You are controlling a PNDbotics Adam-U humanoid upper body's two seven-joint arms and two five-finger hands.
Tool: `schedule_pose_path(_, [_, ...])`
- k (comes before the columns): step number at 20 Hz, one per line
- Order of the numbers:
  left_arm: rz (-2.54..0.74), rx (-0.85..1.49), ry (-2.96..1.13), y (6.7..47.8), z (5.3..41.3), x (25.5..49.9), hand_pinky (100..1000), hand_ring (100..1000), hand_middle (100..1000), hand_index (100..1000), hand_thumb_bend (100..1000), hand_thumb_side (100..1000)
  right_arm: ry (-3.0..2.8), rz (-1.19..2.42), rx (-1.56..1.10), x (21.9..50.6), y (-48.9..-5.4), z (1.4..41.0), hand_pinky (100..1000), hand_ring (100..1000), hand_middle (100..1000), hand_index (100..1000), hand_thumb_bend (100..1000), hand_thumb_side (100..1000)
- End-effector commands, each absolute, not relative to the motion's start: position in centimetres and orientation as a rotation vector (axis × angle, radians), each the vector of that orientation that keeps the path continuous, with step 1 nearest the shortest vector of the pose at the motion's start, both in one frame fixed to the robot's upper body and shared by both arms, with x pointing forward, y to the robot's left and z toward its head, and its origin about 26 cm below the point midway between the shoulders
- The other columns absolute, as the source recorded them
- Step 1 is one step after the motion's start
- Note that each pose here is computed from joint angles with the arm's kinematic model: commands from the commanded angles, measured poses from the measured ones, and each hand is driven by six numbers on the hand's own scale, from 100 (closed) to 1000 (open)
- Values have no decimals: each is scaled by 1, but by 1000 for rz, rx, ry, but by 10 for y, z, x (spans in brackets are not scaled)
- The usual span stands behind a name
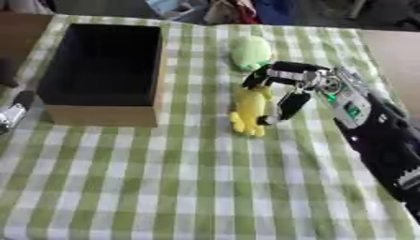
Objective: Pick up objects on the table and place them in the box.
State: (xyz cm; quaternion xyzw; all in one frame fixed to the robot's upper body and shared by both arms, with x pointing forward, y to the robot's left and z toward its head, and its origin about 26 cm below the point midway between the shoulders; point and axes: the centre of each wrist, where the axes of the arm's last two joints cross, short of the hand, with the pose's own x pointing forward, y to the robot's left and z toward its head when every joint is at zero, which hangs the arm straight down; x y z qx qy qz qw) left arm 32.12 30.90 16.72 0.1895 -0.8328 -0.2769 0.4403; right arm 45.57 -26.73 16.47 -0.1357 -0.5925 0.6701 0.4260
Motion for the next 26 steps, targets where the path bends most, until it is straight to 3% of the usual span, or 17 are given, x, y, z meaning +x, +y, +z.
schedule_pose_path(1, [-698, 475, -2096, 308, 176, 321, 701, 572, 572, 736, 347, 100, -1523, 1660, -393, 458, -269, 175, 764, 790, 585, 721, 457, 100])
schedule_pose_path(6, [-700, 475, -2097, 308, 176, 321, 702, 573, 573, 737, 344, 100, -1589, 1619, -427, 458, -268, 176, 697, 698, 363, 502, 384, 100])
schedule_pose_path(12, [-701, 475, -2097, 309, 176, 321, 702, 574, 573, 737, 341, 100, -1659, 1586, -461, 457, -267, 184, 656, 611, 238, 379, 349, 100])
schedule_pose_path(26, [-741, 436, -2108, 303, 179, 322, 702, 575, 573, 738, 338, 100, -1897, 1504, -602, 453, -245, 263, 649, 596, 227, 371, 349, 100])
